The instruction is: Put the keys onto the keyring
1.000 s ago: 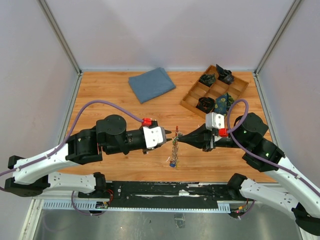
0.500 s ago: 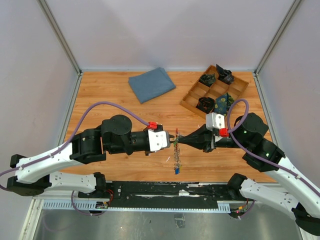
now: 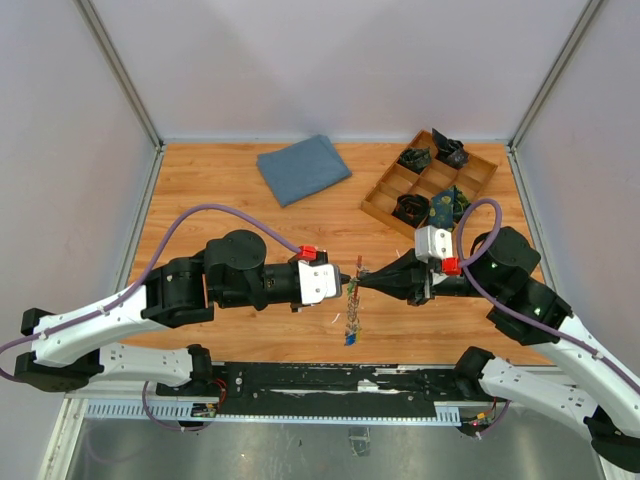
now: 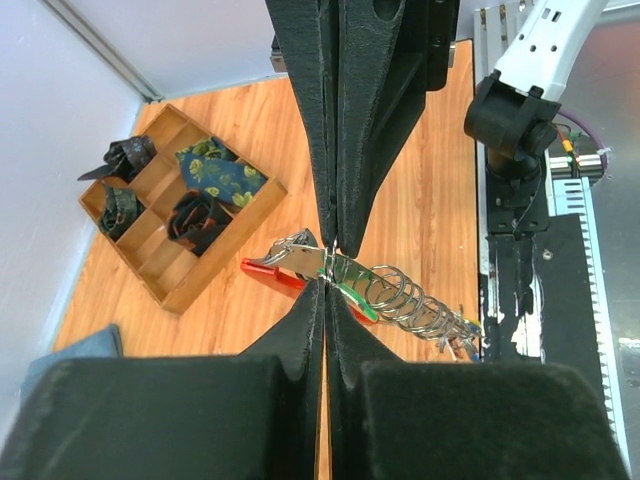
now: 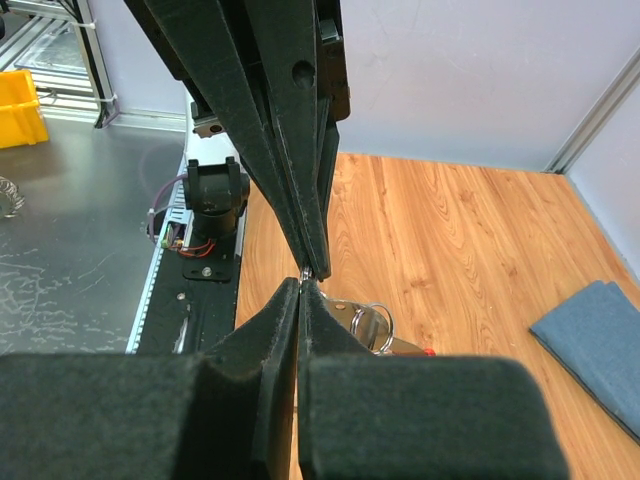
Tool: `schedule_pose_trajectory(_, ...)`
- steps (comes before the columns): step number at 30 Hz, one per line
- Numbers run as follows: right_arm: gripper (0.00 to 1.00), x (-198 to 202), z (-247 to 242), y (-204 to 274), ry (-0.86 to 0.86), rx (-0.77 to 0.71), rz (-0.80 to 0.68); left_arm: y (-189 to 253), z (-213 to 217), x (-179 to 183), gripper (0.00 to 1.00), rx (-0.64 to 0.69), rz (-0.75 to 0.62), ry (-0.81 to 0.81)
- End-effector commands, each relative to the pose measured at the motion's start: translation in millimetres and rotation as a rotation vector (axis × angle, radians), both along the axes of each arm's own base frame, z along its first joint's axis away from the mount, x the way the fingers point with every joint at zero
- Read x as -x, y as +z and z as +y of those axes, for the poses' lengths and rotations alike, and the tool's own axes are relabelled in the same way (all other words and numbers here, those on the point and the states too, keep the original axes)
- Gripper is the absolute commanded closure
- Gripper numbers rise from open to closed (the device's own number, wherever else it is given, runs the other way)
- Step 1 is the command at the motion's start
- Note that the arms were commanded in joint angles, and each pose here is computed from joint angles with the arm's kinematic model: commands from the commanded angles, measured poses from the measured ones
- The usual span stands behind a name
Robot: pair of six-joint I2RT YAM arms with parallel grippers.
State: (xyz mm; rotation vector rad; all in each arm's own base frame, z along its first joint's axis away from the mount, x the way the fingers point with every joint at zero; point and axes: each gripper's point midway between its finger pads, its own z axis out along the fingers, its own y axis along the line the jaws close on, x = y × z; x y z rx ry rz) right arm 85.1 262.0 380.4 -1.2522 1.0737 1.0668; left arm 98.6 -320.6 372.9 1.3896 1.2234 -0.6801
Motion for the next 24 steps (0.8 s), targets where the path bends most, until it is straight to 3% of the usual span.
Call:
schedule_pose_trajectory(1,0.99,9.6,-7.2,40.8,0.013,-0.103,-0.072,7.5,0.6,0.5,0.99,0.022,-0.014,-0.004)
schedule_pose_trajectory(22,1.0,-10.7,-5.6,54.8,-0.091,-0.212,-0.084,13.1,-2.7,2.9,1.0,0.06,-0.004,-0.015)
schedule_pose_trajectory(24,1.0,-10.8,-5.0,55.0,-0.089,-0.215,-0.084,16.7,-2.9,4.1,0.96,0.08,-0.003,-0.019)
